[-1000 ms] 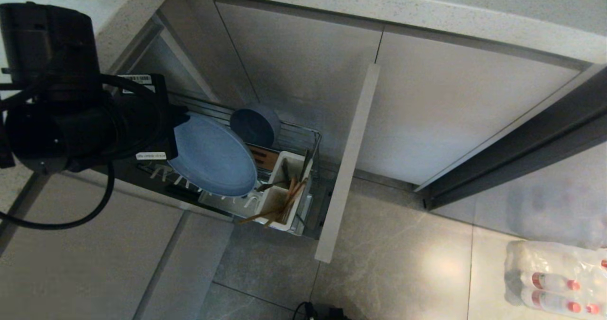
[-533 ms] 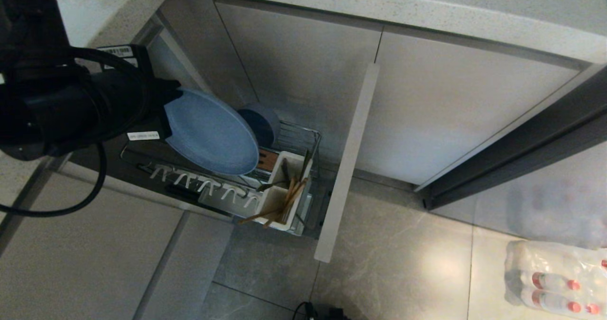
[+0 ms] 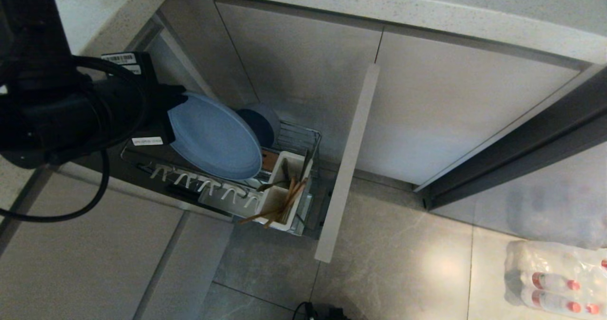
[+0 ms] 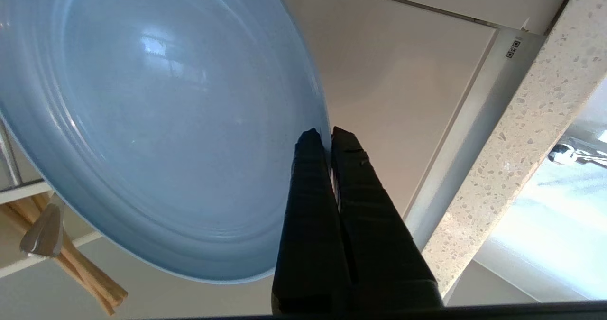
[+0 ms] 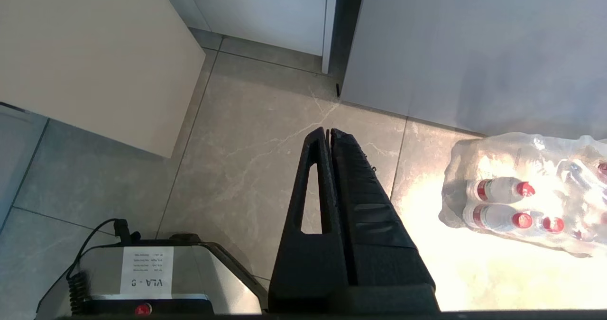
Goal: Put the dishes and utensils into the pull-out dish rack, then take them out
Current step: Pick up the plate and place it in the cupboard
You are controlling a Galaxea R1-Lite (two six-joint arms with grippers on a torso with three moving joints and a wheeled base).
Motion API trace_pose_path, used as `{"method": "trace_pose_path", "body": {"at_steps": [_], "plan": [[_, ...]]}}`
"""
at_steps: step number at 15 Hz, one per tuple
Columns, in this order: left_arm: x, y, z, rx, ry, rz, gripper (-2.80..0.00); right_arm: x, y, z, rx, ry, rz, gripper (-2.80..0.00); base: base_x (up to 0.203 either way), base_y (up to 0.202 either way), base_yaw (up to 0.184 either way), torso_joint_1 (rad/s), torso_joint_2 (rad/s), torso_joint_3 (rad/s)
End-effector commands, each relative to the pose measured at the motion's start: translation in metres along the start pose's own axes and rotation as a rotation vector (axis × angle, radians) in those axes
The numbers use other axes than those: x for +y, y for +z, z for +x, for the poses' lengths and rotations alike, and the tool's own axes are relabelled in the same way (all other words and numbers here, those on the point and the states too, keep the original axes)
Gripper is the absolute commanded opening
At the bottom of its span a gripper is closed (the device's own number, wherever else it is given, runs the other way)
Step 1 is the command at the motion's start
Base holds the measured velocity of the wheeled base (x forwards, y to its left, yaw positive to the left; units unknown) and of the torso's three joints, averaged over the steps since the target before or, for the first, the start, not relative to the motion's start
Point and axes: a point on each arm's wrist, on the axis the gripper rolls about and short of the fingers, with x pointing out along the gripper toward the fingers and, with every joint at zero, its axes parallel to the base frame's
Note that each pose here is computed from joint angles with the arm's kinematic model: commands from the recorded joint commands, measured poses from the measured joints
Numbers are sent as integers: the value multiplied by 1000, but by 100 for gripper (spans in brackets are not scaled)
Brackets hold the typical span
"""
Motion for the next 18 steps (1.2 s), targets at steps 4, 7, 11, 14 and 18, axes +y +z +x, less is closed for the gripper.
{"method": "trace_pose_path", "body": {"at_steps": [4, 7, 11, 14, 18], "plan": [[12, 0, 5, 7, 33, 1, -280, 0, 0, 0, 1, 0, 0, -280, 0, 0, 0, 0, 0, 0], [15, -1, 9, 13, 45, 5, -280, 0, 0, 0, 1, 0, 0, -280, 0, 0, 0, 0, 0, 0], [20, -1, 11, 12, 65, 12, -280, 0, 0, 0, 1, 0, 0, -280, 0, 0, 0, 0, 0, 0], [13, -1, 9, 14, 34, 1, -280, 0, 0, 0, 1, 0, 0, -280, 0, 0, 0, 0, 0, 0], [-2, 3, -4, 57, -74, -30, -280, 0, 0, 0, 1, 0, 0, -280, 0, 0, 0, 0, 0, 0]]}}
